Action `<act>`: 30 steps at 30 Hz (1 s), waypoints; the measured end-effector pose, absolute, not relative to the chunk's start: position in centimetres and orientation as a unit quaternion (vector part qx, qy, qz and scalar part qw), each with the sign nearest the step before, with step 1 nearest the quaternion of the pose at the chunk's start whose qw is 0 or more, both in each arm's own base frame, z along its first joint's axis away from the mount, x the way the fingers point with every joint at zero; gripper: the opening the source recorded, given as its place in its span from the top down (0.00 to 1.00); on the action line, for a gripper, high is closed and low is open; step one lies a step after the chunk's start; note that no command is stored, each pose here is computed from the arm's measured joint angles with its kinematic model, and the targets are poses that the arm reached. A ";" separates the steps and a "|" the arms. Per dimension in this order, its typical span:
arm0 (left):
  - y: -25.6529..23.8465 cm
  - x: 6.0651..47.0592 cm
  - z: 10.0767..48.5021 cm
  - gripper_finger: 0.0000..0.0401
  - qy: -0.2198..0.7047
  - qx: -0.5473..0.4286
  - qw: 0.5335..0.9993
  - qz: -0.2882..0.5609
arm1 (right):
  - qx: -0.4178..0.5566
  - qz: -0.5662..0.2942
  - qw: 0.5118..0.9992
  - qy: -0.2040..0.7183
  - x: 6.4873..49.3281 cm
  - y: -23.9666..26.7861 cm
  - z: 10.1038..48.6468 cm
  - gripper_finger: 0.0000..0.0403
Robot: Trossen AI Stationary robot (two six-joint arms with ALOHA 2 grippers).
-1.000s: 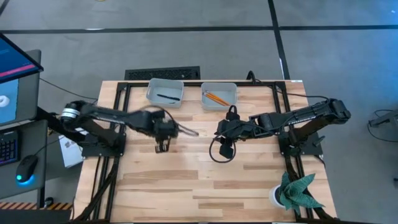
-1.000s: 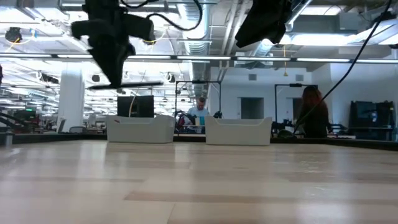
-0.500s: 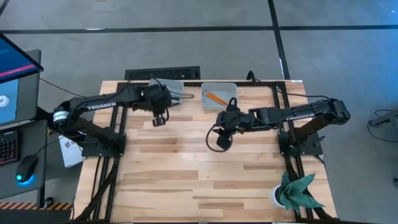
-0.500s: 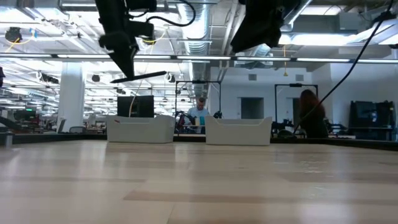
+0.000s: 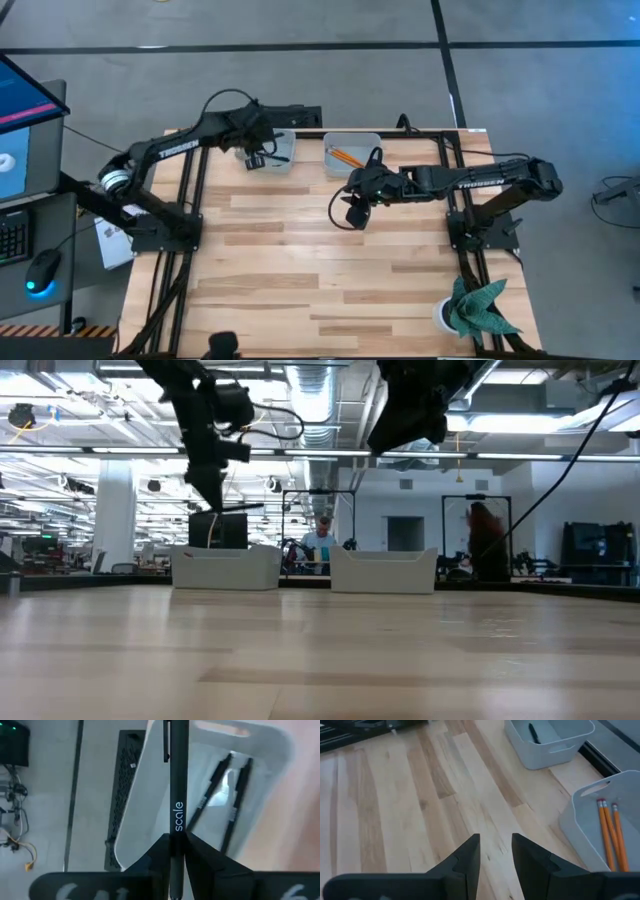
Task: Sort pens & pencils
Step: Put the black pen into the left gray bin
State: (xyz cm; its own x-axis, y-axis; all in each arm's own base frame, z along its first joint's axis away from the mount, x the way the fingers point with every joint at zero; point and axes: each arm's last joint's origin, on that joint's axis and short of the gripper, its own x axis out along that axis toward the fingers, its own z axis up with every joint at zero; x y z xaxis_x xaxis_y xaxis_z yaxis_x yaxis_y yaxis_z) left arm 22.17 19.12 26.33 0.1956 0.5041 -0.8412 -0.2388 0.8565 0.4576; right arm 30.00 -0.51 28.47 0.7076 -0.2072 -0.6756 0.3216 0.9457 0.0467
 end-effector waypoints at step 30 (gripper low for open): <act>23.7 24.2 17.9 0.91 0.628 0.035 0.759 0.169 | 0.084 -0.150 0.919 0.354 30.0 -0.9 28.5 0.67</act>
